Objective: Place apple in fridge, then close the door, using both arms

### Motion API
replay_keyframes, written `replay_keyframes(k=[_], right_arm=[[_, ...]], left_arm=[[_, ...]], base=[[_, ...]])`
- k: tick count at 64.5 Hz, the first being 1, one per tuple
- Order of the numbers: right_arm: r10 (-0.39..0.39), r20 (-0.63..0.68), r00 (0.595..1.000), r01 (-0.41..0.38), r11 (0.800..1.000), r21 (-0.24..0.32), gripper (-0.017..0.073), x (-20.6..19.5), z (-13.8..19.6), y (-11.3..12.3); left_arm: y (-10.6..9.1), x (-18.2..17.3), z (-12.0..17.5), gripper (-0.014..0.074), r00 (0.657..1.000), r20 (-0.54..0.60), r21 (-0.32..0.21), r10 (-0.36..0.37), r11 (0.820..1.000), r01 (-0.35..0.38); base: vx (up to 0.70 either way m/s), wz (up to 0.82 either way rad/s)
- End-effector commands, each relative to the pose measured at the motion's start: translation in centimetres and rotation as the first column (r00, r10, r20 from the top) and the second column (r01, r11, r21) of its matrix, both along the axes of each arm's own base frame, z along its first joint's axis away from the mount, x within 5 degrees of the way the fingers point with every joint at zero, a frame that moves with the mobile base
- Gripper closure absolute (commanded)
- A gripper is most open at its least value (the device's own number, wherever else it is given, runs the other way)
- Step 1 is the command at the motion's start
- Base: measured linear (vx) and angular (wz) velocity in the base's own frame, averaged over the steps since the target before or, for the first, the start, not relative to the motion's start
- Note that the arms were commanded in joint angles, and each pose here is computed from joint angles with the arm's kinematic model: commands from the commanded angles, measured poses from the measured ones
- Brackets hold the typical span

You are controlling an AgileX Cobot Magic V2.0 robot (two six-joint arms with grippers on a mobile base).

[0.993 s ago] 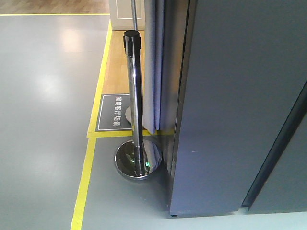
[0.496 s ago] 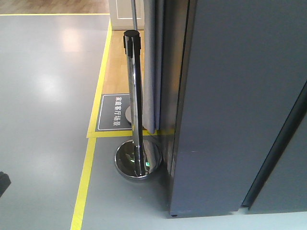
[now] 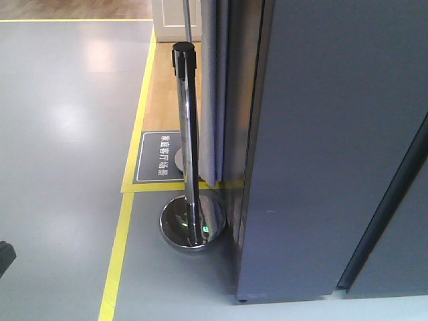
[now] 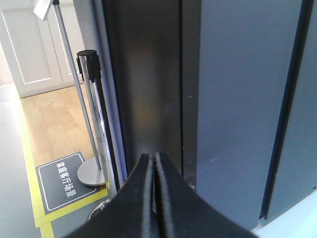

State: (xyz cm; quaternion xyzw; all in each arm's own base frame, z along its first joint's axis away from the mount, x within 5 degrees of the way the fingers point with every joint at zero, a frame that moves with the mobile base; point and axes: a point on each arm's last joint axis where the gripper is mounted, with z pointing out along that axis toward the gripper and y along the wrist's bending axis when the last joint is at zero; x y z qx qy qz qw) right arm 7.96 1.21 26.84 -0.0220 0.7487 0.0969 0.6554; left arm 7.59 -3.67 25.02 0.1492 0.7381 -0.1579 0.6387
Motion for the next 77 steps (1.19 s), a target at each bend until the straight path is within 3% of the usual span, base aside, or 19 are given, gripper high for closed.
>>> replay_keyframes(k=[1,9,12,19,22,36,50,54,65,77], right_arm=[[0.031,0.056,0.998,-0.030,1.000,-0.002,0.0564,0.0,1.2,0.3],[0.031,0.056,0.998,-0.030,1.000,-0.002,0.0564,0.0,1.2,0.3],[0.031,0.056,0.998,-0.030,1.000,-0.002,0.0564,0.0,1.2,0.3],[0.031,0.056,0.998,-0.030,1.000,-0.002,0.0564,0.0,1.2,0.3],[0.031,0.056,0.998,-0.030,1.000,-0.002,0.0564,0.0,1.2,0.3],[0.031,0.056,0.998,-0.030,1.000,-0.002,0.0564,0.0,1.2,0.3],[0.031,0.056,0.998,-0.030,1.000,-0.002,0.0564,0.0,1.2,0.3],[0.031,0.056,0.998,-0.030,1.000,-0.002,0.0564,0.0,1.2,0.3],[0.029,0.055,0.998,-0.029,1.000,-0.003,0.0564,0.0,1.2,0.2],[0.029,0.055,0.998,-0.029,1.000,-0.003,0.0564,0.0,1.2,0.2]], left_arm=[[0.4,0.3,1.3,0.0599,0.997,0.062,-0.030,0.056,0.998,-0.054],[0.9,0.5,1.8,0.0599,0.982,0.157,0.027,0.106,0.993,-0.112],[1.3,0.4,2.3,0.0599,0.968,0.208,0.010,0.140,0.989,-0.145],[2.0,-0.2,3.3,0.0599,0.932,0.292,-0.083,0.215,0.976,-0.199],[2.2,-0.6,3.3,0.0599,0.924,0.305,-0.060,0.229,0.973,-0.221],[3.0,-1.3,-0.2,0.0599,0.932,0.134,-0.007,0.337,0.941,-0.339],[3.7,-2.0,-5.2,0.0599,0.889,0.092,-0.141,0.449,0.889,-0.435],[3.8,-1.9,-6.0,0.0599,0.888,0.058,-0.148,0.456,0.884,-0.444],[3.9,-2.0,-6.4,0.0599,0.885,0.037,-0.081,0.464,0.884,-0.461],[3.9,-2.0,-6.6,0.0599,0.887,0.018,-0.076,0.461,0.885,-0.459]], base=[[0.00,0.00],[0.00,0.00],[0.00,0.00],[0.00,0.00],[0.00,0.00],[0.00,0.00],[0.00,0.00],[0.00,0.00],[0.00,0.00],[0.00,0.00]])
